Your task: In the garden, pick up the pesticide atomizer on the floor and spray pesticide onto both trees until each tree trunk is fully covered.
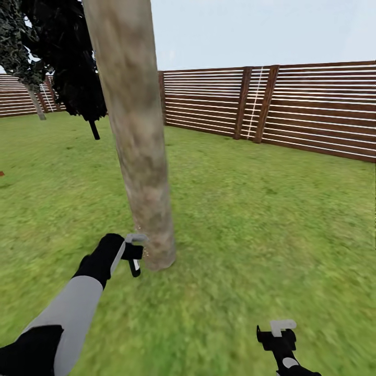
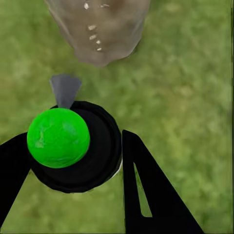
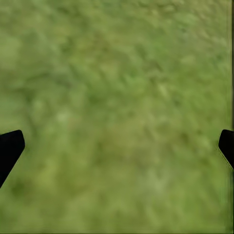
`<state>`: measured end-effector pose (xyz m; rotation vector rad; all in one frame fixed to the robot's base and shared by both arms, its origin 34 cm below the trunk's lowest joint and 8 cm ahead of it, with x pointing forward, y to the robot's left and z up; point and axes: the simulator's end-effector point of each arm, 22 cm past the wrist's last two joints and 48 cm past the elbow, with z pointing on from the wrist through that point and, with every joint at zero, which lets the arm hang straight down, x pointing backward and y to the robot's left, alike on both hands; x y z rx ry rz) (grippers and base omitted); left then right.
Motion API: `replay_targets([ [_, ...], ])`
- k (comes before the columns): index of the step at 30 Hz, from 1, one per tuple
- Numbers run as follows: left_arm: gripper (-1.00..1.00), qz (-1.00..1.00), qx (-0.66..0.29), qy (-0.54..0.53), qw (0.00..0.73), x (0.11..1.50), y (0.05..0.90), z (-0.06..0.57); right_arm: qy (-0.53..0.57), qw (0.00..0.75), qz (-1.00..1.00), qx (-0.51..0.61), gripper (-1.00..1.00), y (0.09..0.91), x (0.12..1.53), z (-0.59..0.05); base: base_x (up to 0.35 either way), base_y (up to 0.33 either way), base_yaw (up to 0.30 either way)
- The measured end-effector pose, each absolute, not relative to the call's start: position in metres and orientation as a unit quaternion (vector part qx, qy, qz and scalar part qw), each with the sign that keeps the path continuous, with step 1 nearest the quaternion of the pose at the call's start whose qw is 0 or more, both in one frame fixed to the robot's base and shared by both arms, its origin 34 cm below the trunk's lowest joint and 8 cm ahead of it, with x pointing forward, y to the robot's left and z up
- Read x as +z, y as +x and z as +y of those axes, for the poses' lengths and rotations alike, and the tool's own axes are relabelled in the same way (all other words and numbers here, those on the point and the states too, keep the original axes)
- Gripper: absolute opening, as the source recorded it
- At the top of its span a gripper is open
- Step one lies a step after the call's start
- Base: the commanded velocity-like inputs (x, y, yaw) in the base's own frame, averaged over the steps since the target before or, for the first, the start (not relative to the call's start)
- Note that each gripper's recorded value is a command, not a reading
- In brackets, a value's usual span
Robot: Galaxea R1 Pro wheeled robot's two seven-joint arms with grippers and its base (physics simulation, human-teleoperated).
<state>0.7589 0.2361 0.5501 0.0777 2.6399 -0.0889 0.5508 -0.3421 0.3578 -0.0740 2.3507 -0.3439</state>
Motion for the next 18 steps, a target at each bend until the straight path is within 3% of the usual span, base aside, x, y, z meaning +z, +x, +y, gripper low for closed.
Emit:
replay_targets([
  [11,-1.0,0.966,-0.031,0.028,0.253,0.555,0.762,0.237,-0.029,0.373,0.918,-0.134,1.0,0.551,0.358,-0.342,0.003,-0.271,0.032],
  [16,-1.0,0.966,-0.034,0.03,0.256,0.556,0.763,0.232,-0.029,0.373,0.918,-0.134,1.0,0.551,0.358,-0.342,0.208,-0.195,0.139],
  [18,-1.0,0.963,-0.013,0.024,0.268,0.565,0.768,0.256,-0.03,0.373,0.917,-0.134,1.0,0.551,0.358,-0.342,0.155,-0.197,0.005],
])
